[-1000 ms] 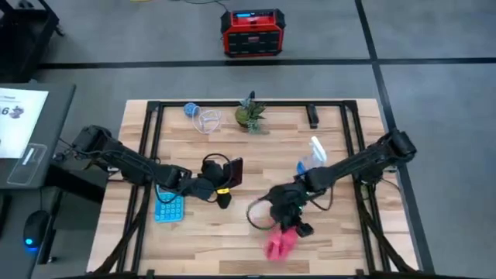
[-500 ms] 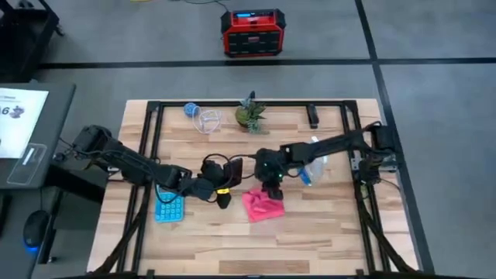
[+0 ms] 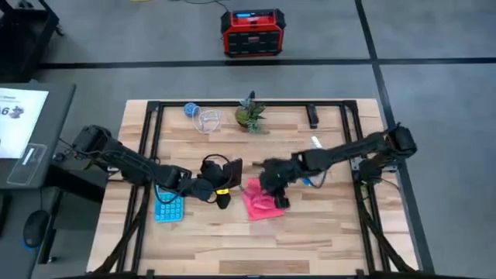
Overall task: Apply microfiber cloth
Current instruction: Wipe the back of the cellphone with a microfiber cloth
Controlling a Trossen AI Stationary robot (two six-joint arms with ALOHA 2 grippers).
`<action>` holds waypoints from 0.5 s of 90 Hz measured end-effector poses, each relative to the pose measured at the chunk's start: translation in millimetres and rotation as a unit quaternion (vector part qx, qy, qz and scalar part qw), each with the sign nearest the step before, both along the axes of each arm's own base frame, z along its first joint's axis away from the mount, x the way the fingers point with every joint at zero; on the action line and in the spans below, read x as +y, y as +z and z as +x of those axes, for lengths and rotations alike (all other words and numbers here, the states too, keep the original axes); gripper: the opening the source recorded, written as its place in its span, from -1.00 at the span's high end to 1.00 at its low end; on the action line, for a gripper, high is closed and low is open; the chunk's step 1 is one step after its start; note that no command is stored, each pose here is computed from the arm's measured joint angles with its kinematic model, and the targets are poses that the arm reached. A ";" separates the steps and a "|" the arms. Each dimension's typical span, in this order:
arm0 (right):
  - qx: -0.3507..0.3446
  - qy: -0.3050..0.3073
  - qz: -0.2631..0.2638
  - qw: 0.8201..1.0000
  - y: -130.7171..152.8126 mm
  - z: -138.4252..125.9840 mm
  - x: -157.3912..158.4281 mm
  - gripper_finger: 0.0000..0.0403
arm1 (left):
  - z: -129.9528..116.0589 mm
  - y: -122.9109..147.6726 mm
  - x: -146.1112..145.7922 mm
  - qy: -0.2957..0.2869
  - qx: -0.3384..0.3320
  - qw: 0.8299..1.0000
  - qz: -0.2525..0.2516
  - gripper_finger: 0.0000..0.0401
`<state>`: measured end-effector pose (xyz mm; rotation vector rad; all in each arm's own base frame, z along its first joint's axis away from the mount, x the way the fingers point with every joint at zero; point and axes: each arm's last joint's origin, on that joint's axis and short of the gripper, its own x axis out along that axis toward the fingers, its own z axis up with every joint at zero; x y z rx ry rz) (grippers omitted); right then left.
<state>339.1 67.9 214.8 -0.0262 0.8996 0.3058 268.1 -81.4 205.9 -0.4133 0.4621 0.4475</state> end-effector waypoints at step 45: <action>0.043 -0.084 -0.097 0.991 -65.3 17.2 24.2 0.57 | 0.0 0.1 -0.1 0.002 -0.002 1.000 -0.004 0.94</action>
